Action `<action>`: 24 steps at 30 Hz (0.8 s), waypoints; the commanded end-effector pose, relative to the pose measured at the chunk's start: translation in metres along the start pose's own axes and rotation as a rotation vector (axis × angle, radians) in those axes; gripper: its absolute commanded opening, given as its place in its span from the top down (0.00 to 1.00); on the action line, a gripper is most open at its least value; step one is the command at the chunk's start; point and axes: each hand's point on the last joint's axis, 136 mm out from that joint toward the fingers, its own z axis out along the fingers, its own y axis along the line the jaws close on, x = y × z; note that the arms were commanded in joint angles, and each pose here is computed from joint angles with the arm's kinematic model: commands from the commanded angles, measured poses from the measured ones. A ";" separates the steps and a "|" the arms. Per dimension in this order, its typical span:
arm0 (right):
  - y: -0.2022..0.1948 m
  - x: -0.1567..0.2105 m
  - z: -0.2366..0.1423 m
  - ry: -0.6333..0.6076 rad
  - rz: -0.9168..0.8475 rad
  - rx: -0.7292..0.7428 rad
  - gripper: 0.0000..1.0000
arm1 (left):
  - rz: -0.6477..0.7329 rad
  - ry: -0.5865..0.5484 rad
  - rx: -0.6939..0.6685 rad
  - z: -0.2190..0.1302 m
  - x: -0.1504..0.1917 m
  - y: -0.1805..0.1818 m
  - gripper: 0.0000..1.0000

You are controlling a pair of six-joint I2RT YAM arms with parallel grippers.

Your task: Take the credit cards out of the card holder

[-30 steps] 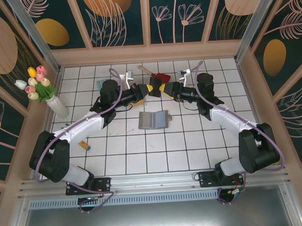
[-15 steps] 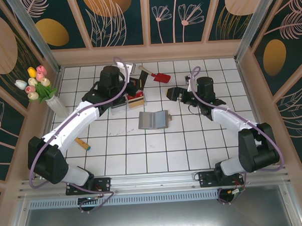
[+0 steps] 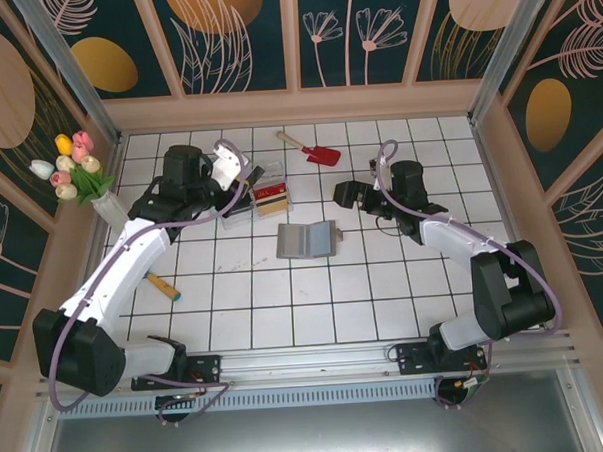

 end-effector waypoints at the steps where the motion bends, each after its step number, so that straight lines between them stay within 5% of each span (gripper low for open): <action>1: -0.005 -0.005 -0.004 -0.049 -0.040 0.020 0.01 | 0.102 -0.039 0.040 -0.004 0.007 0.001 1.00; 6: -0.018 0.009 0.000 -0.039 -0.021 0.039 0.01 | 0.080 -0.078 0.068 -0.003 0.014 0.012 1.00; 17: -0.021 0.009 0.000 -0.047 -0.041 0.051 0.01 | 0.289 0.192 -0.008 0.014 0.077 0.042 1.00; 24: -0.020 0.009 -0.001 -0.046 -0.038 0.047 0.01 | 0.366 0.321 0.058 0.037 0.104 0.052 1.00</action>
